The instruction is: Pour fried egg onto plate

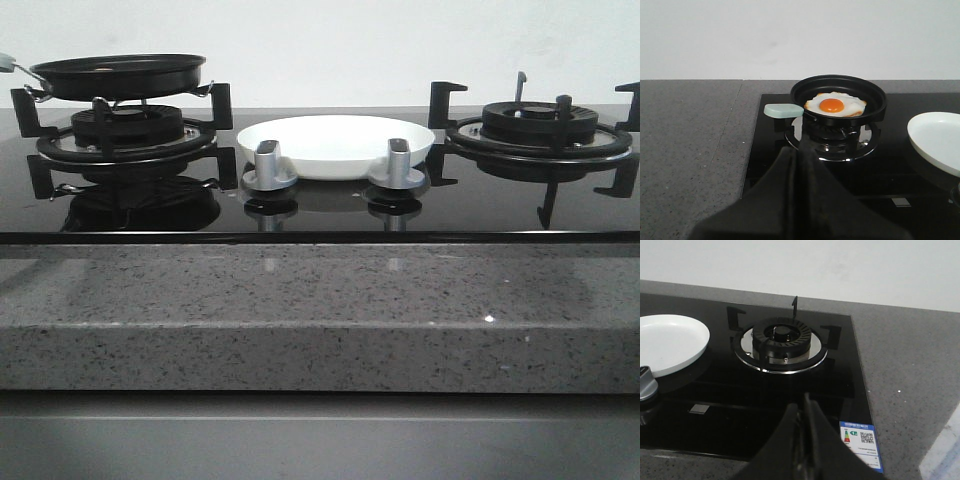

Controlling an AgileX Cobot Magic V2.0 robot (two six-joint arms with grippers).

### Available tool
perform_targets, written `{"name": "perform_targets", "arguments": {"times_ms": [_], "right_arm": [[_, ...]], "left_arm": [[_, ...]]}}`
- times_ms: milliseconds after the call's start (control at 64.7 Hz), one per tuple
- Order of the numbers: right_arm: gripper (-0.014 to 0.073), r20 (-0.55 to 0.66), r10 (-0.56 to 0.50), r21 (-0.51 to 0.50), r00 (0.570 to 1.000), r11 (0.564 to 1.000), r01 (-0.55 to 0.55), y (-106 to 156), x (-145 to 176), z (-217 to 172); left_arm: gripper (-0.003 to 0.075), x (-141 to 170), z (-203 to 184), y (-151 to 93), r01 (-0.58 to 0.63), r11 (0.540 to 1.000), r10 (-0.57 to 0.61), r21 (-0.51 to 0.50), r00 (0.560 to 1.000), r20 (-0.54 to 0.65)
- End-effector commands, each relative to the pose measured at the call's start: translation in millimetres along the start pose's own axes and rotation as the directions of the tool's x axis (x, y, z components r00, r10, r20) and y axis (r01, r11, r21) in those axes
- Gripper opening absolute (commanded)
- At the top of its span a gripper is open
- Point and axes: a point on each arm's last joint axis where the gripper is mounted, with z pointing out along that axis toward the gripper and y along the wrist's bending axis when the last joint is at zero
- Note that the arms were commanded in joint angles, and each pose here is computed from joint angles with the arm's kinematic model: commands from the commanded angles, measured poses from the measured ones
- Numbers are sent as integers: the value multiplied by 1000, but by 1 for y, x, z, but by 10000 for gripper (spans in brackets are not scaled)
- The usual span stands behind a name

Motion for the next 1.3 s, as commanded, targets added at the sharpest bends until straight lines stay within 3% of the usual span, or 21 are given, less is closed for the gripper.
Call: {"name": "perform_targets", "arguments": {"times_ms": [0, 93, 124, 185, 247, 278, 309, 371, 618, 850, 1035, 1282], "right_arm": [[12, 92, 0, 8, 996, 1000, 0, -1, -18, 1], [187, 111, 0, 8, 994, 1000, -1, -1, -20, 1], [307, 120, 0, 9, 993, 1000, -1, -1, -21, 0], [473, 139, -1, 10, 990, 1000, -1, -1, -23, 0], [632, 153, -1, 10, 988, 1000, -1, -1, -24, 0], [671, 156, -1, 10, 988, 1000, -1, -1, -24, 0], [657, 158, -1, 10, 987, 1000, -1, -1, -24, 0], [643, 158, -1, 10, 987, 1000, -1, -1, -24, 0], [643, 157, 9, 7, 988, 1000, -10, -1, -29, 5], [643, -59, 89, -29, 994, 995, -91, 1, -57, 60], [639, -206, 72, -102, 976, 990, -95, 16, -80, 114], [415, -350, -25, -259, 937, 963, -71, 65, -90, 173]], "left_arm": [[12, -21, -1, 0, 8, 1000, -8, 0, 992, 122], [118, -21, -1, 0, 8, 1000, -8, 0, 993, 121], [197, -21, -1, 0, 8, 1000, -8, 0, 993, 121], [337, -21, -1, 0, 8, 1000, -8, 0, 993, 121], [525, -21, -1, 0, 8, 1000, -8, 0, 993, 121], [588, -21, -1, 0, 8, 1000, -8, 0, 992, 123], [652, -21, -1, 0, 8, 1000, -8, 0, 992, 123], [709, -20, -1, 0, 8, 1000, -8, 0, 993, 121], [631, -20, -1, 0, 8, 1000, -8, 0, 993, 120], [580, -20, -1, 0, 8, 1000, -8, 0, 993, 120], [537, -20, -1, 0, 8, 1000, -8, 0, 993, 120], [495, -20, -1, 0, 8, 1000, -8, 0, 993, 120]]}}
